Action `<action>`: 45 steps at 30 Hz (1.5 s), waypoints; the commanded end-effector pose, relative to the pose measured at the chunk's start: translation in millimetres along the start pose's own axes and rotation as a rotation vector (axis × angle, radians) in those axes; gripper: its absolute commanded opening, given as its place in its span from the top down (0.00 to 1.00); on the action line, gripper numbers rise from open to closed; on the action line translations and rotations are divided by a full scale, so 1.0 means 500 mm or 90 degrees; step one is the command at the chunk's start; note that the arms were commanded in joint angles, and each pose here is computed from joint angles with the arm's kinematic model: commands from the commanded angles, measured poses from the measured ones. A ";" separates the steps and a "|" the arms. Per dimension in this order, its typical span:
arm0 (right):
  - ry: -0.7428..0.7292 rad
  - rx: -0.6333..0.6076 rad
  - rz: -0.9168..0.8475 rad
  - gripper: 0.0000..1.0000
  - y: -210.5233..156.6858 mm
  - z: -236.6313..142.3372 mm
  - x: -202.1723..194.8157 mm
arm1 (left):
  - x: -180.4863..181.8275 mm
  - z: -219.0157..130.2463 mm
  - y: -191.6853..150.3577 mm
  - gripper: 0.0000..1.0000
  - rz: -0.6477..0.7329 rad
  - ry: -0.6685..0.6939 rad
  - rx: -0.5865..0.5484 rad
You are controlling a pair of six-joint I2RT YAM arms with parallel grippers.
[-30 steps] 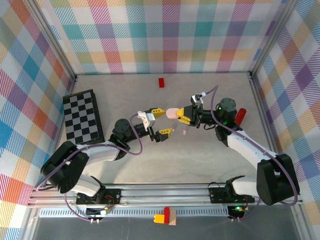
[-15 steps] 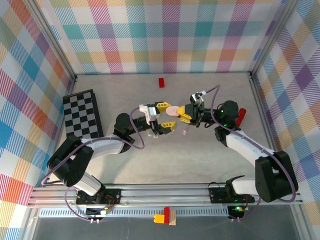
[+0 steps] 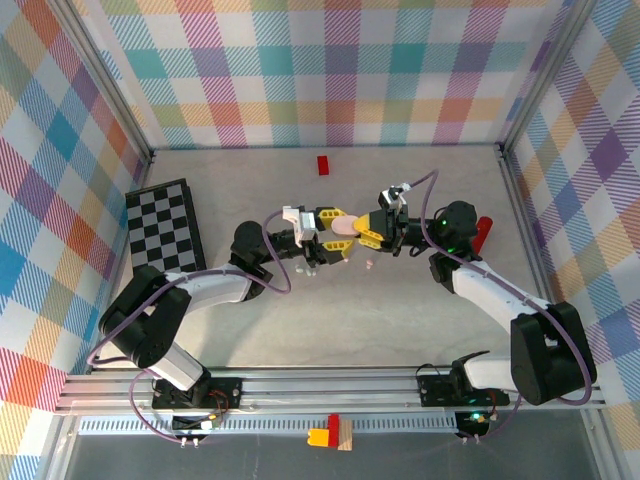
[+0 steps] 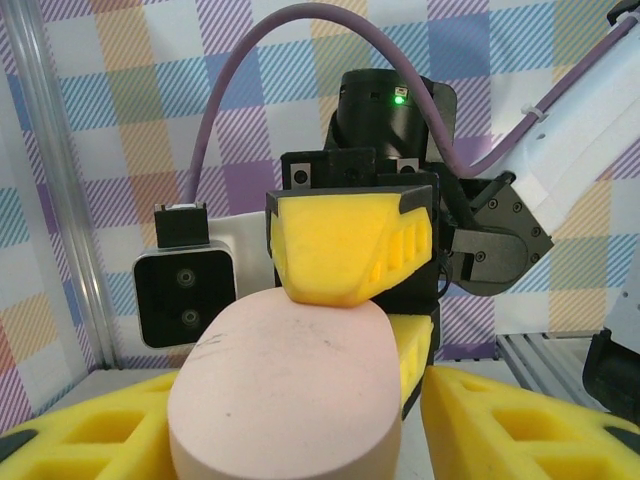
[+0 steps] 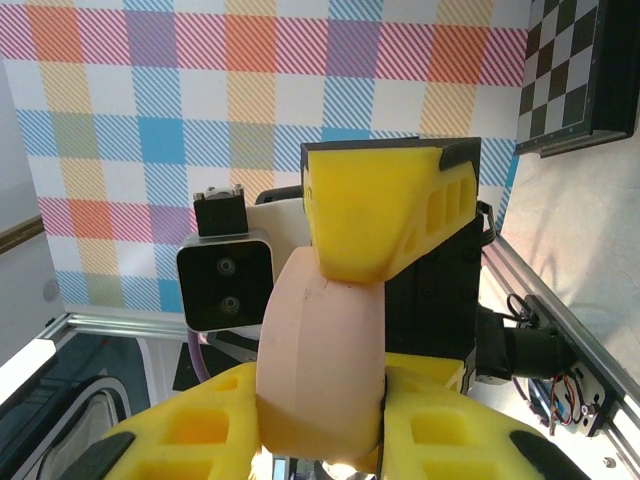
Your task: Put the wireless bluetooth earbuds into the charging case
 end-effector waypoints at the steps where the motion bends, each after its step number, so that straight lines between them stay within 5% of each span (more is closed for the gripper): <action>1: 0.012 -0.002 -0.035 0.95 0.000 -0.002 0.025 | -0.016 0.006 0.020 0.47 0.037 -0.045 -0.014; 24: 0.009 -0.003 -0.005 0.97 0.005 0.000 0.019 | -0.023 0.002 -0.005 0.52 0.082 -0.066 0.005; 33: 0.003 -0.003 -0.005 0.96 0.005 0.000 0.016 | -0.024 0.001 -0.006 0.61 0.083 -0.067 0.006; 36: -0.006 -0.007 -0.023 0.82 0.005 -0.002 0.020 | -0.021 0.000 -0.002 0.63 0.082 -0.056 0.002; 40: -0.059 -0.024 -0.083 0.41 0.001 -0.010 0.027 | -0.018 -0.004 0.001 0.63 0.066 -0.043 0.001; 45: -0.210 -0.040 -0.206 0.20 -0.007 -0.037 0.034 | -0.015 -0.011 0.002 0.64 0.035 -0.039 0.006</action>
Point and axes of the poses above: each hand's point on the last joint's axis, 136 mm out from that joint toward the fingers, its own z axis out along the fingers, its own x axis along the line the jaws close on, y = z × x, the point moved 3 cm from there along -z, back along the fingers, and after that the axes turned 14 degrees about -z, right-handed, at the moved point
